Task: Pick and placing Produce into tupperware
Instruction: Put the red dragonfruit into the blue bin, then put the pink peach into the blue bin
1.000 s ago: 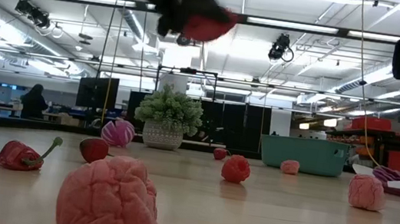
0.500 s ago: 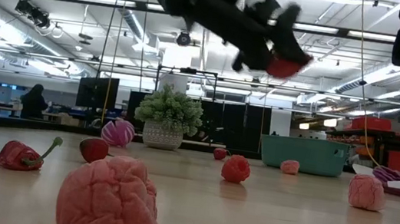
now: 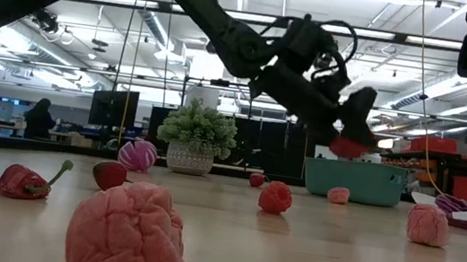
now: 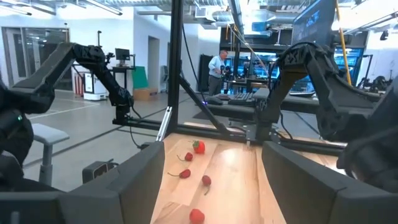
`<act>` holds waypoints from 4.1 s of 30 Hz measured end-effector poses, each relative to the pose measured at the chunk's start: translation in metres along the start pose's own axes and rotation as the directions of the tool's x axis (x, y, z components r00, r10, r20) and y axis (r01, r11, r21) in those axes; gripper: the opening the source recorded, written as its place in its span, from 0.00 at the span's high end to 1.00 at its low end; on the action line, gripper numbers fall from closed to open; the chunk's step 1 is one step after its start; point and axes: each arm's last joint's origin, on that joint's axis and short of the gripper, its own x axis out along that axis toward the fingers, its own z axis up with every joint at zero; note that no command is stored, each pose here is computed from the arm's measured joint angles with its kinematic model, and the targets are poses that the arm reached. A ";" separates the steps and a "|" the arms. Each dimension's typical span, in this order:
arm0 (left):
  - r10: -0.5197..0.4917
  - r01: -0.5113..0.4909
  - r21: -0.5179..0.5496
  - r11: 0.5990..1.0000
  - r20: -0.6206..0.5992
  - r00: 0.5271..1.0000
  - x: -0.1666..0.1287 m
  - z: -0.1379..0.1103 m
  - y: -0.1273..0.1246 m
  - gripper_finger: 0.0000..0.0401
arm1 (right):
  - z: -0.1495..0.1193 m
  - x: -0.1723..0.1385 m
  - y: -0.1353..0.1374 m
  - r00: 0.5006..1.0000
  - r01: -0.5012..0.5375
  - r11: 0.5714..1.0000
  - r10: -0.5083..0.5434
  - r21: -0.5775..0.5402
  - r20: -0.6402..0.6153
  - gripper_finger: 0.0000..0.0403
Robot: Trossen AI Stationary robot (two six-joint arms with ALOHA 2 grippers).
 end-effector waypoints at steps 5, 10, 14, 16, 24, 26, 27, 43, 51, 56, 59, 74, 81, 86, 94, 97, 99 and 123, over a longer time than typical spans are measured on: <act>0.016 -0.016 0.010 1.000 -0.088 0.996 0.000 -0.008 0.001 0.41 | 0.000 0.000 0.000 1.000 0.000 1.000 0.000 0.023 0.000 0.31; 0.019 -0.018 0.011 1.000 -0.095 0.995 -0.001 -0.009 0.001 0.38 | 0.000 0.000 0.000 1.000 0.000 1.000 0.000 0.023 0.000 0.31; 0.026 -0.024 0.017 1.000 -0.134 0.991 -0.001 -0.013 0.001 0.33 | 0.000 0.000 0.000 1.000 0.000 1.000 0.000 0.024 0.000 0.31; 0.025 -0.023 0.017 1.000 -0.135 0.991 -0.001 -0.012 0.001 0.32 | 0.000 0.000 0.000 1.000 0.000 1.000 0.000 0.024 0.000 0.31; 0.021 -0.018 0.027 0.999 -0.123 0.992 -0.007 -0.002 -0.001 0.33 | 0.000 0.000 0.000 1.000 0.000 1.000 0.000 0.024 0.000 0.31; 0.015 -0.012 0.026 1.000 -0.109 0.994 -0.009 0.007 -0.002 0.34 | 0.000 0.000 0.000 1.000 0.000 0.999 0.000 0.033 0.000 0.31; 0.005 -0.003 0.024 1.000 -0.108 0.994 -0.013 0.014 -0.004 0.34 | 0.000 0.000 0.000 1.000 -0.001 0.999 0.000 0.046 0.003 0.31; -0.123 0.184 0.171 0.968 -0.313 0.942 -0.203 0.164 -0.033 0.37 | 0.026 -0.003 -0.007 0.965 0.001 0.894 -0.119 0.449 0.235 0.31; -0.121 0.207 0.168 0.964 -0.417 0.901 -0.341 0.182 -0.047 0.38 | 0.019 0.004 -0.005 0.978 0.053 0.913 -0.130 0.404 0.165 0.31; -0.045 0.135 0.229 0.964 -0.361 0.931 -0.395 0.185 -0.048 0.39 | 0.018 0.014 -0.008 0.970 0.090 0.919 -0.169 0.384 0.176 0.31; -0.005 0.085 0.251 0.964 -0.305 0.952 -0.414 0.189 -0.046 0.40 | 0.018 0.021 -0.010 0.965 0.097 0.922 -0.179 0.374 0.192 0.31; 0.023 0.079 0.316 0.946 -0.308 0.951 -0.412 0.188 -0.045 0.43 | 0.079 0.124 -0.026 0.994 0.106 0.975 -0.107 0.197 -0.002 0.31; 0.038 0.082 0.341 0.937 -0.331 0.943 -0.411 0.185 -0.044 0.43 | 0.090 0.176 -0.025 0.917 0.170 0.970 -0.091 0.175 -0.388 0.31; 0.042 0.083 0.348 0.934 -0.336 0.941 -0.411 0.185 -0.044 0.44 | 0.093 0.212 -0.026 0.869 0.250 0.964 -0.182 0.092 -0.461 0.31; 0.050 0.086 0.352 0.932 -0.360 0.932 -0.412 0.182 -0.044 0.47 | 0.022 0.225 -0.036 0.457 0.547 0.837 -0.319 -0.020 -0.830 0.31; 0.056 0.087 0.355 0.931 -0.375 0.925 -0.412 0.181 -0.043 0.48 | -0.003 0.221 -0.036 0.297 0.660 0.749 -0.330 -0.058 -0.896 0.31; 0.058 0.088 0.356 0.930 -0.380 0.923 -0.412 0.181 -0.043 0.48 | -0.017 0.219 -0.037 0.217 0.732 0.673 -0.379 -0.107 -0.899 0.31; 0.063 0.079 0.334 0.939 -0.392 0.918 -0.413 0.179 -0.042 0.51 | -0.081 0.212 -0.090 -0.098 0.914 0.327 -0.396 -0.240 -0.913 0.31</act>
